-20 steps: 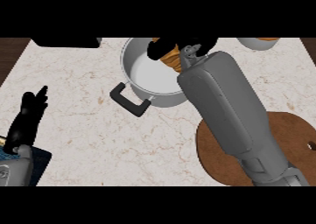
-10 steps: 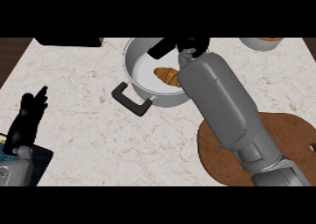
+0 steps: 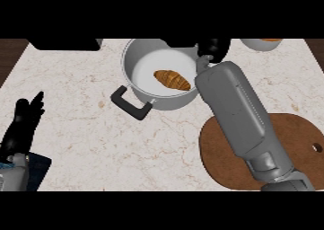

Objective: Pick the croissant from the cutting board and place it in the pot

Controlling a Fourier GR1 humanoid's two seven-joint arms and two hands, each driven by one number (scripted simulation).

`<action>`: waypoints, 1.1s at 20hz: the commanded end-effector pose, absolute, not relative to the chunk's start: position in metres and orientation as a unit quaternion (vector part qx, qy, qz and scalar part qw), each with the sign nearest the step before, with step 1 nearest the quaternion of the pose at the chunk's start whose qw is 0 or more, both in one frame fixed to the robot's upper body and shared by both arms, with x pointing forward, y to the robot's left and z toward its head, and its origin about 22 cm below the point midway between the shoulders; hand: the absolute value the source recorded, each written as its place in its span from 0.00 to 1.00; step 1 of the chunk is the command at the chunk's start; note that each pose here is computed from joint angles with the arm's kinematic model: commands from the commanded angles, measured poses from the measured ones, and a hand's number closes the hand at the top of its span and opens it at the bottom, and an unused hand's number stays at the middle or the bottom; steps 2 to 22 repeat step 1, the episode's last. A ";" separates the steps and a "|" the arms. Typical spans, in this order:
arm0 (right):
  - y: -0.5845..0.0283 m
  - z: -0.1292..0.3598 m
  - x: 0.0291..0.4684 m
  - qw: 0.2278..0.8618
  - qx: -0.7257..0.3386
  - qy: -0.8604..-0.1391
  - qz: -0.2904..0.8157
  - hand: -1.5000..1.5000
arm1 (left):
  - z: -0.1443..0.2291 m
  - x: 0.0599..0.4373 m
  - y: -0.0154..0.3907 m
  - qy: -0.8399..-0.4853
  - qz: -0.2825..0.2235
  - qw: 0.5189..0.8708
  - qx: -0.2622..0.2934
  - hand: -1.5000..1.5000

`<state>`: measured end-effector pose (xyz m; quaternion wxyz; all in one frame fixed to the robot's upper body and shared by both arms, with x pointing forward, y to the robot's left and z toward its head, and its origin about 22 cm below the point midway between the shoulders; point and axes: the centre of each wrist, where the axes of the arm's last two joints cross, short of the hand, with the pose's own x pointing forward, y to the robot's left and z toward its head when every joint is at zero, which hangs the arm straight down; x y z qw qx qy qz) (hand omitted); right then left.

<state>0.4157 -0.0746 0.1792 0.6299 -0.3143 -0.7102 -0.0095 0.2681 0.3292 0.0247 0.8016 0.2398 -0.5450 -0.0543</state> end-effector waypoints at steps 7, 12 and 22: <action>-0.114 0.182 0.410 0.606 -0.315 -0.727 -0.070 0.00 | 0.017 0.257 0.332 -0.540 -0.043 0.805 0.241 0.50; -0.114 0.182 0.410 0.606 -0.315 -0.727 -0.070 0.00 | 0.017 0.257 0.332 -0.540 -0.043 0.805 0.241 0.50; -0.114 0.182 0.410 0.606 -0.315 -0.727 -0.070 0.00 | 0.017 0.257 0.332 -0.540 -0.043 0.805 0.241 0.50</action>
